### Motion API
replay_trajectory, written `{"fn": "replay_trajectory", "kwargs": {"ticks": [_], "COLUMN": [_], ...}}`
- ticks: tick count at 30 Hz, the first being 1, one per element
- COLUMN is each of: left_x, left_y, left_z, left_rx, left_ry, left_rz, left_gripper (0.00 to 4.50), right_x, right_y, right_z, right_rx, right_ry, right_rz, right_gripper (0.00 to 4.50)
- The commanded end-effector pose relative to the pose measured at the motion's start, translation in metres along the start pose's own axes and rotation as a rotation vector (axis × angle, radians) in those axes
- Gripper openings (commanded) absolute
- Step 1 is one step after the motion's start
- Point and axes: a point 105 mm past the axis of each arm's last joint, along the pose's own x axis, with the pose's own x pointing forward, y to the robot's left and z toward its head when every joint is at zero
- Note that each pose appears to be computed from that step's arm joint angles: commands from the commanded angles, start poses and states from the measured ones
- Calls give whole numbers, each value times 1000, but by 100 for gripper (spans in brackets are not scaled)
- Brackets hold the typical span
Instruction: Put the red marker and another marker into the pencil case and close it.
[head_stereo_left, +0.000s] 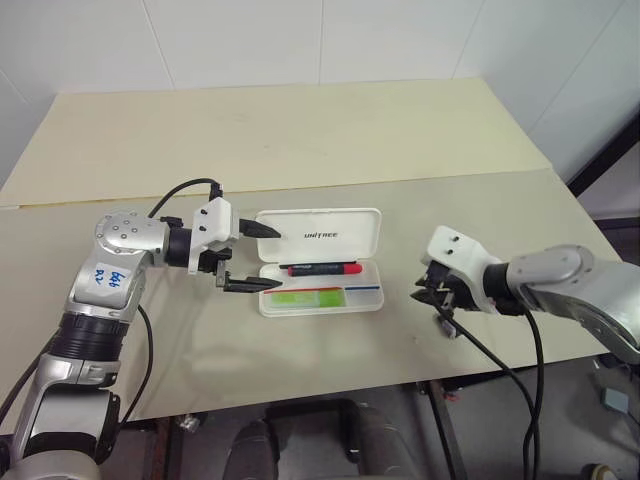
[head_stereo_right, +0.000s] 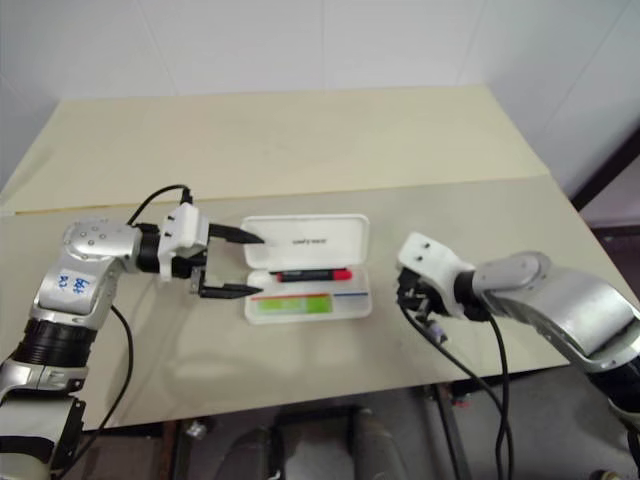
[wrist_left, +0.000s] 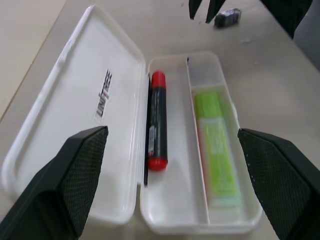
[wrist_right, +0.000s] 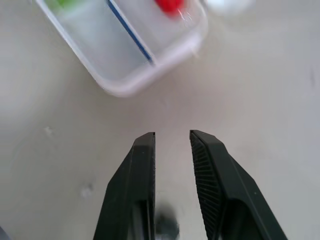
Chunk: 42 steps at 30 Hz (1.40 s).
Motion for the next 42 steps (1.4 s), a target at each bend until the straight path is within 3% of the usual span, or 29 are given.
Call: {"fn": "replay_trajectory", "kwargs": {"ticks": [1,7,13,16,23,33,42], "left_x": [-9,-13,-11,-6,5,12,6], "left_y": [0,-3,-7,-7,-3,1,2], "left_z": [10,10,6,7,7,10,11], "left_rx": [38,26,8,5,8,22,34], "left_ry": [-10,-3,-4,-15,-40,-57,-47], "left_rz": [26,45,45,32,-6,-37,-31], "left_gripper": [450,450,450,450,450,450,450], "right_x": [2,6,-14,-26,-49,-44,-31], "right_y": [3,6,3,7,4,1,26], "right_z": [27,35,-7,-22,-41,-89,-98], "right_rx": [-96,-96,127,232,478,796,859], "right_ry": [-63,-67,30,61,29,46,128], "right_rz": [60,89,7,-25,-136,-283,-213], "right_gripper": [113,113,113,176,413,413,413]}}
